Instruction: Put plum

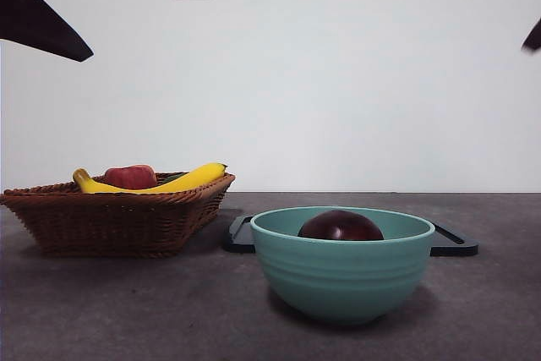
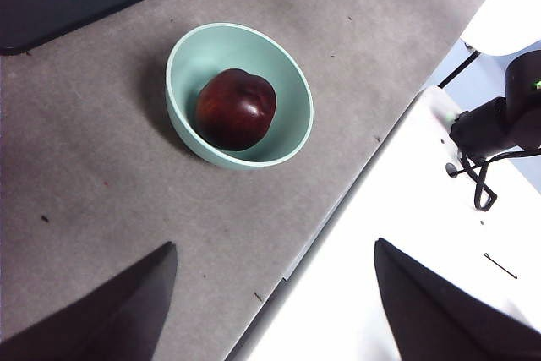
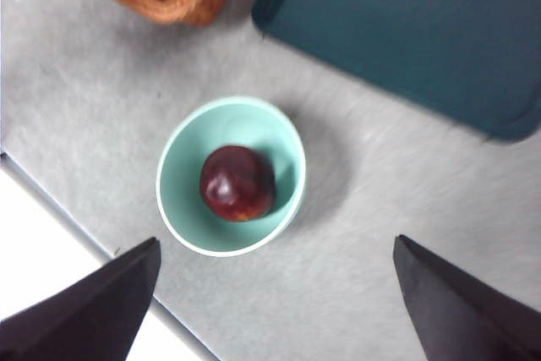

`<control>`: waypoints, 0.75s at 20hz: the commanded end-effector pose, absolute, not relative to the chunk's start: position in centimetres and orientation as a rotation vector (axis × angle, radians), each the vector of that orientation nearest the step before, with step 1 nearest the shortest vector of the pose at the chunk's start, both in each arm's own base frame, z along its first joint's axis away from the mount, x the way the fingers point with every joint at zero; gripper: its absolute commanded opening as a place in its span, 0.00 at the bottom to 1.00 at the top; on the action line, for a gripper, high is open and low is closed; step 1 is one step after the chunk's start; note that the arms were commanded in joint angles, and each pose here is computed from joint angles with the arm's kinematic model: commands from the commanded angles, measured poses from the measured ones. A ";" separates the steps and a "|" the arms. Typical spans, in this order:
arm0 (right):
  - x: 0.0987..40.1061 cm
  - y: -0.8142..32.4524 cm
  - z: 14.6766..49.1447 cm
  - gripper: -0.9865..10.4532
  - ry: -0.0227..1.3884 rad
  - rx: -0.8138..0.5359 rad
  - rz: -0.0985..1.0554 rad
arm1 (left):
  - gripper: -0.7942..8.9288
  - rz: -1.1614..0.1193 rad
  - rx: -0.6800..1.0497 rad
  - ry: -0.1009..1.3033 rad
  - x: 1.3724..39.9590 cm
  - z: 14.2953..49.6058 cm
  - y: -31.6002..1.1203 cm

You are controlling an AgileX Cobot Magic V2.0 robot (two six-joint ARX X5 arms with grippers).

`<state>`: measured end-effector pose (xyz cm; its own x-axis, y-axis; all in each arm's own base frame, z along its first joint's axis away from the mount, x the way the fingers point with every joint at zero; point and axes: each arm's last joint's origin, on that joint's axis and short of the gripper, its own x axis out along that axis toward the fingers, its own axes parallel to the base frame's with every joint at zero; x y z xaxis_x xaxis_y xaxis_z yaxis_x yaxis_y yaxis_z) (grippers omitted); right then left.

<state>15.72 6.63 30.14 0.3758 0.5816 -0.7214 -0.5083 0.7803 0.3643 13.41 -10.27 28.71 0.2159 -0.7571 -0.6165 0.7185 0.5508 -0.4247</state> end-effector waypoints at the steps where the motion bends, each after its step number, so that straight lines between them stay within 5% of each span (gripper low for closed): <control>1: 16.8 7.9 27.7 0.47 1.004 0.149 0.694 | 0.47 -1.039 -0.046 0.868 13.4 29.0 -10.4; 15: 20.9 14.2 18.5 0.30 1.093 0.035 0.624 | 0.47 -1.039 -0.046 0.866 13.5 29.0 -10.4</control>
<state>20.84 13.84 18.59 0.3105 0.4874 -0.8161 -0.4574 0.8292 0.3212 13.42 -10.27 28.73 0.2169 -0.7578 -0.6154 0.7192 0.5503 -0.4241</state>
